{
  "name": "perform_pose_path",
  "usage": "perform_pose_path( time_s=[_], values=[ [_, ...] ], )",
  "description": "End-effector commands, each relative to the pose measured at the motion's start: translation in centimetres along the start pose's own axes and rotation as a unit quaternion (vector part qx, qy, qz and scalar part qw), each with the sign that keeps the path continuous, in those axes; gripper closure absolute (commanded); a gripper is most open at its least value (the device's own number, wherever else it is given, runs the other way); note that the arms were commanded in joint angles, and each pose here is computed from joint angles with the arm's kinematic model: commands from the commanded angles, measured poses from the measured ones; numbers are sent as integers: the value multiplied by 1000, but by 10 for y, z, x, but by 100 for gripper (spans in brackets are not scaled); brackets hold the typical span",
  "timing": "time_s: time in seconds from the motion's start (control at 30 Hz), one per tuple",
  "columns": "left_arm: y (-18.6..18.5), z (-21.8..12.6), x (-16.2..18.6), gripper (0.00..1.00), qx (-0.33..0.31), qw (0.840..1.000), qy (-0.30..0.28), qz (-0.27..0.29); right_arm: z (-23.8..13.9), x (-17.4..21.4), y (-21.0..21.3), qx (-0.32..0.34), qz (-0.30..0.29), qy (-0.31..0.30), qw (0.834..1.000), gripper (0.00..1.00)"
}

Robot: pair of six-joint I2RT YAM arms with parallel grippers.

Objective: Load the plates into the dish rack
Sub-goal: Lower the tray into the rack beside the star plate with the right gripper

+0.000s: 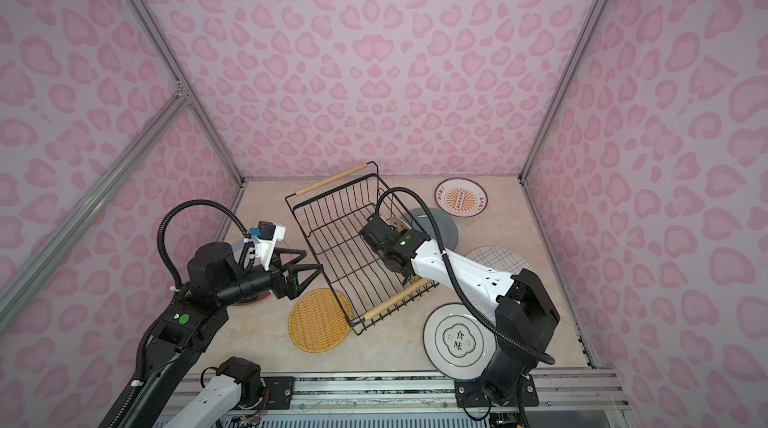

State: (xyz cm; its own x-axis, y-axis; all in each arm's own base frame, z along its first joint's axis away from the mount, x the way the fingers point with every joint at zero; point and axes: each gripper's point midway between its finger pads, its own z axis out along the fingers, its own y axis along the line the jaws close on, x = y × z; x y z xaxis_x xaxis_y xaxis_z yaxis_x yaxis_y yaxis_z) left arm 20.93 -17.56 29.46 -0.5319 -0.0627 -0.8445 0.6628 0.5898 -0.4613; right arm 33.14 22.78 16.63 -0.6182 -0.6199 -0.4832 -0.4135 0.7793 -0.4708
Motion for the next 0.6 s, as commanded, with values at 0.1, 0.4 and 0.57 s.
perform_pose_path(
  time_s=[0.1,0.4,0.57],
  values=[
    [-1,0,-2,2,3,1000,-5,8,-1,1,-2,-3,6,3,1000,92],
    [0,1,-2,2,2,1000,-4,7,-9,-7,-10,6,9,-9,1000,84],
    [0,1,-1,2,2,1000,-4,7,-10,-9,-14,15,8,-11,1000,83]
  ],
)
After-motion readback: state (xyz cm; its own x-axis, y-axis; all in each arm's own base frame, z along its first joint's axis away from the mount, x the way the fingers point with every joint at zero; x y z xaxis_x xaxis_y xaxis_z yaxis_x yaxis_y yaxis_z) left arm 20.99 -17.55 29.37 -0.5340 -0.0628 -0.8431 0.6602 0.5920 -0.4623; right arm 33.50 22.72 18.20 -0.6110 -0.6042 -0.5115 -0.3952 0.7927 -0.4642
